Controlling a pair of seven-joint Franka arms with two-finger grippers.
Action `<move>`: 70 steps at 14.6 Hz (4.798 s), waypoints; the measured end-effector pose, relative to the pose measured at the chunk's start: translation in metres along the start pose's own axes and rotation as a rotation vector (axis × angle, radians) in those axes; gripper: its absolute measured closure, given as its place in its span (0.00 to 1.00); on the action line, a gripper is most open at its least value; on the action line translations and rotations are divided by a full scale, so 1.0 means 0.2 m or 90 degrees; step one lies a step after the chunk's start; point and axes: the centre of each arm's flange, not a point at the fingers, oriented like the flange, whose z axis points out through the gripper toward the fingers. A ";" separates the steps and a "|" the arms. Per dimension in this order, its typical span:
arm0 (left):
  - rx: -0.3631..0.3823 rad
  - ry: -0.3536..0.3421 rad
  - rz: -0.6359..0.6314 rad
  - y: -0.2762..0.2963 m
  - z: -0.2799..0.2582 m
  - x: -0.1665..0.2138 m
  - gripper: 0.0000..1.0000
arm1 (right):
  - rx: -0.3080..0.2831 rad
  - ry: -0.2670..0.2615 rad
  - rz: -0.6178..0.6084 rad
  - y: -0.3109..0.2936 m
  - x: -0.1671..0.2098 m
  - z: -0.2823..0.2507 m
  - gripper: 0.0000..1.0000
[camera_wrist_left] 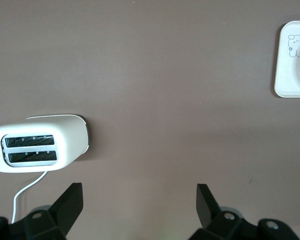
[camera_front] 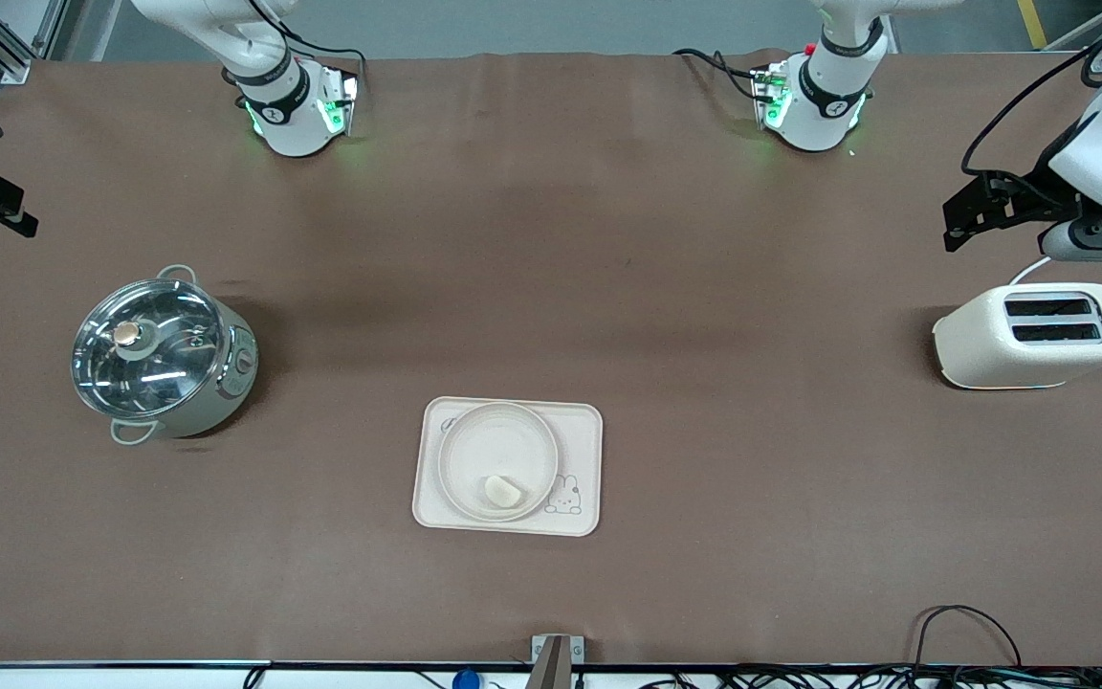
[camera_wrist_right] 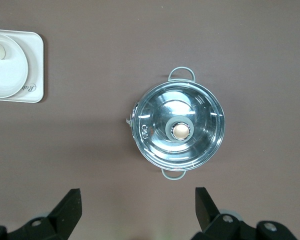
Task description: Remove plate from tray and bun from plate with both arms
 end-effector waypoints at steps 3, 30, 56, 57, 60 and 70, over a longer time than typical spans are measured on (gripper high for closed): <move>0.000 0.001 -0.003 -0.01 0.00 0.00 0.00 | 0.000 0.000 0.000 0.00 0.00 0.00 0.00; -0.005 -0.004 -0.052 -0.24 0.07 0.12 0.00 | 0.161 0.030 0.142 -0.86 0.64 1.12 0.00; -0.006 -0.005 -0.057 -0.26 0.08 0.13 0.00 | 0.234 -0.035 0.236 -1.67 0.68 2.42 0.50; -0.006 -0.005 -0.062 -0.28 0.08 0.13 0.00 | 0.234 -0.030 0.236 -1.67 0.68 2.42 0.60; -0.006 -0.005 -0.069 -0.32 0.08 0.13 0.00 | 0.236 -0.022 0.228 -1.66 0.69 2.42 0.92; -0.006 -0.007 -0.067 -0.31 0.09 0.14 0.00 | 0.308 -0.017 0.225 -1.71 0.73 2.28 0.96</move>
